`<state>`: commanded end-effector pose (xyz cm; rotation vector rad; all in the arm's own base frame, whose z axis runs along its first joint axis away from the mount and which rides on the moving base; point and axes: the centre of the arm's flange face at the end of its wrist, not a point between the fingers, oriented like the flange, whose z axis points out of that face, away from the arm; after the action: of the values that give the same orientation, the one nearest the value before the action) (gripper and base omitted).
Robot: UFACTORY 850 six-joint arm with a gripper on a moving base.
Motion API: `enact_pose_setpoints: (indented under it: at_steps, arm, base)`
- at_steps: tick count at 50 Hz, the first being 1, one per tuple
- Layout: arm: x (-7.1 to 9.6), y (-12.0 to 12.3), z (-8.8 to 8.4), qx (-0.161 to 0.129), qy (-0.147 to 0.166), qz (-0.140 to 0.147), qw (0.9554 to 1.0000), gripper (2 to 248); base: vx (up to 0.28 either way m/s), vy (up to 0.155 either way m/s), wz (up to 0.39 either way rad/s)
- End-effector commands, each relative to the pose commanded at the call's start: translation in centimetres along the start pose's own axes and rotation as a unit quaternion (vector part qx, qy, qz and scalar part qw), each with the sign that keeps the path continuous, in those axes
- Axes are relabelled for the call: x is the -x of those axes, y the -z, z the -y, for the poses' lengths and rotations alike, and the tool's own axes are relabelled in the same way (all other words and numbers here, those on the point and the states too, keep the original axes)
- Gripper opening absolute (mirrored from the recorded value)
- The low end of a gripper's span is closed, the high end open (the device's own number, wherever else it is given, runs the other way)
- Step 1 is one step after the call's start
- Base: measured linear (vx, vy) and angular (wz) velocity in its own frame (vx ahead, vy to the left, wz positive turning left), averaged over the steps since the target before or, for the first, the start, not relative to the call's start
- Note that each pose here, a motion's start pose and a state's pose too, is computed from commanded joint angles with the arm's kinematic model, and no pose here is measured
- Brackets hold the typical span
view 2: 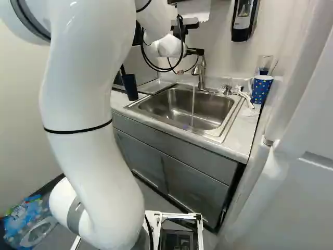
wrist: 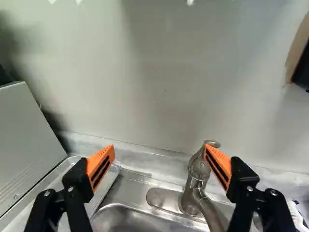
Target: Rinse the cup and place it in the tray
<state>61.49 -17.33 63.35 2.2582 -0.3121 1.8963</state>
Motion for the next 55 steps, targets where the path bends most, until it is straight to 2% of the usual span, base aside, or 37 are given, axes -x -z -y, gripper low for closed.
enact_pose_setpoints:
  at_steps: [32, 55]
  arm:
    - [0.0, 0.3, -0.1, 0.000, 0.000, 0.000, 1.0000, 247]
    - [-2.1, 1.7, 0.1, -0.001, 0.000, -0.018, 0.9998, 247]
  base:
    - [0.000, 0.000, 0.000]
    - [0.000, 0.000, 0.000]
